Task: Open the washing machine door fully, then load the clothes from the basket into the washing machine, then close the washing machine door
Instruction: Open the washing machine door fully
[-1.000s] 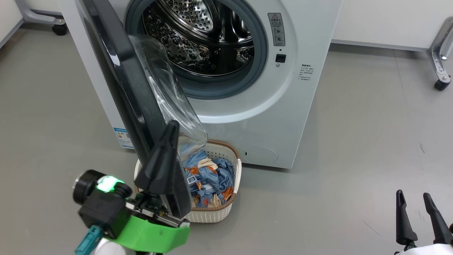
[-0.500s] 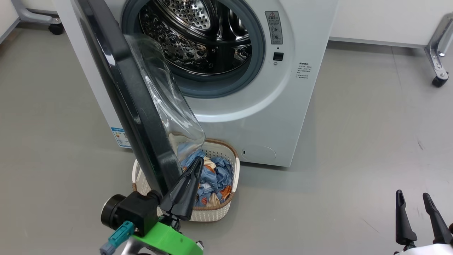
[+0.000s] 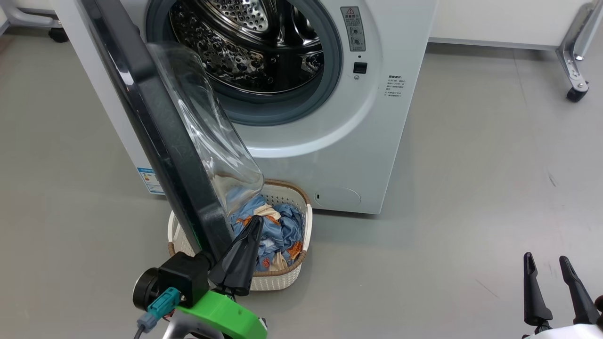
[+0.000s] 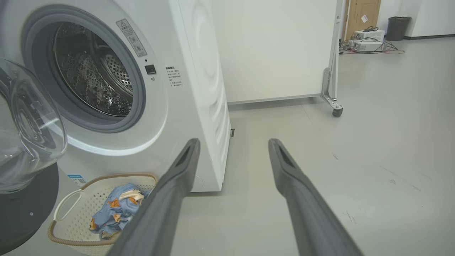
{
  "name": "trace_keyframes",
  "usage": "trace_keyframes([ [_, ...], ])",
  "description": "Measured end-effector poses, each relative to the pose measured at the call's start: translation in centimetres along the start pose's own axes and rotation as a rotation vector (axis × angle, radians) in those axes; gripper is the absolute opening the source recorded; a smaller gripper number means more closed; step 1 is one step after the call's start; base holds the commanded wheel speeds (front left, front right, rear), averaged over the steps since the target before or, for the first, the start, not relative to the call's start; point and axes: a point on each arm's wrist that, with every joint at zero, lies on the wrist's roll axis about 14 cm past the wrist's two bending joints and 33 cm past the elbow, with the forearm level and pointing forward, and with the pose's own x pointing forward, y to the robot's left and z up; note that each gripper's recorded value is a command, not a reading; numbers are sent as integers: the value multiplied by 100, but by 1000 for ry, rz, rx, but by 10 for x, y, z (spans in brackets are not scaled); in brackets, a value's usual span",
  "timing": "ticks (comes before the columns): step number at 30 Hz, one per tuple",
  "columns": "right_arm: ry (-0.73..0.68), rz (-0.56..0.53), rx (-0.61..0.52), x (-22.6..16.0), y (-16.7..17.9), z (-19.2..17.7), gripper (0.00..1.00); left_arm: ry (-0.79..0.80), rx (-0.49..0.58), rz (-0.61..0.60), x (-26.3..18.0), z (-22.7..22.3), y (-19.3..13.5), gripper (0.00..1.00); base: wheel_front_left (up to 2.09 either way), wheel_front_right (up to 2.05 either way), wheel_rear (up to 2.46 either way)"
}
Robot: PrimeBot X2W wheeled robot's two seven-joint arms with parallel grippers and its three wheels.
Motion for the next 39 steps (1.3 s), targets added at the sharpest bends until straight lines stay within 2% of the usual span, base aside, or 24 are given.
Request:
trace_keyframes([
  [24, 9, -3, 10, 4, 1, -4, 100, 64, 4, 121, 2, -17, 26, 0, 0, 0, 0],
  [39, 27, 48, 14, 14, 17, -9, 100, 54, 12, 193, -2, -14, 41, 0, 0, 0, 0],
])
